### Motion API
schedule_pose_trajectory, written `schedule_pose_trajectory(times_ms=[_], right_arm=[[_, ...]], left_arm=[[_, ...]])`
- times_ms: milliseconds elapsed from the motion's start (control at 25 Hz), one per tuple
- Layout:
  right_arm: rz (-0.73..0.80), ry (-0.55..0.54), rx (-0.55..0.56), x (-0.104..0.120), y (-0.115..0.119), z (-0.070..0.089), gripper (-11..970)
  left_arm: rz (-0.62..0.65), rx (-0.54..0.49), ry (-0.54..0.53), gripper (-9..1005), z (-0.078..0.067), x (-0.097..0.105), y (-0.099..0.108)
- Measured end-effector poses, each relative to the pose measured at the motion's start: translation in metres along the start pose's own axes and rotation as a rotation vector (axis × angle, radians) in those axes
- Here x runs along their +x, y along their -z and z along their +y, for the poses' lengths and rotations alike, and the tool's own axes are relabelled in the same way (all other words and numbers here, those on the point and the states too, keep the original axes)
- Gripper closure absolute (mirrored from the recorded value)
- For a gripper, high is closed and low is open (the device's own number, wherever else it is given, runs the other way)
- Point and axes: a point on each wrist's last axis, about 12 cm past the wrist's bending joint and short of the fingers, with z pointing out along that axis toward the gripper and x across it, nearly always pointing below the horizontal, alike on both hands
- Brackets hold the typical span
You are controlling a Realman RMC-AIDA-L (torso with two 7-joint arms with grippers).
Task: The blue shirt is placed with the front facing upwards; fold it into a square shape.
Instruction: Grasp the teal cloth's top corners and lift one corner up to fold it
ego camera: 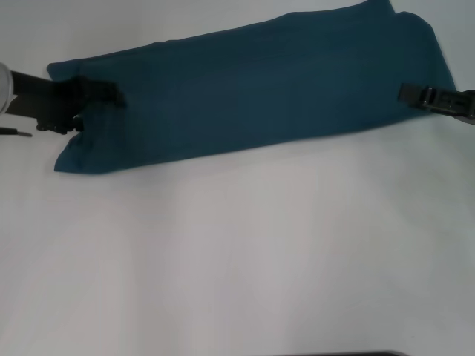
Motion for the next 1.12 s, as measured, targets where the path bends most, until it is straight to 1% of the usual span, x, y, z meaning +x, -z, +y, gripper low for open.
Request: schedule_pose_trajectory(times_ms=[120,240,320,480,680,880,1120], right_arm=[[0.000,0.001,0.001,0.000,0.000,0.000,123],[0.000,0.001,0.003,0.001,0.001,-0.001,124],[0.000,-0.001,0.003,0.001,0.002,-0.001,125],[-0.001,-0.001,0.004,0.001,0.002,-0.001,128],[0.000,0.002,0.000,-0.001,0.001,0.000,130],[0.000,0.001,0.000,-0.001,0.000,0.000,133],[0.000,0.003,0.001,-0.002,0.001,-0.001,136]], left_arm=[[0.006,0.007,-0.019,94,-0.008,-0.003,-0.002],[0.011,0.005,-0.028,94,-0.010,-0.004,-0.002],[0.009,0.000,-0.027,94,-0.008,-0.004,-0.001],[-0.006,-0.014,-0.010,94,-0.001,-0.006,0.004],[-0.010,-0.053,-0.005,93,0.007,-0.006,0.007],[-0.007,-0.077,-0.010,93,0.009,-0.007,0.006],[0.006,-0.077,-0.019,93,0.005,-0.006,0.003]])
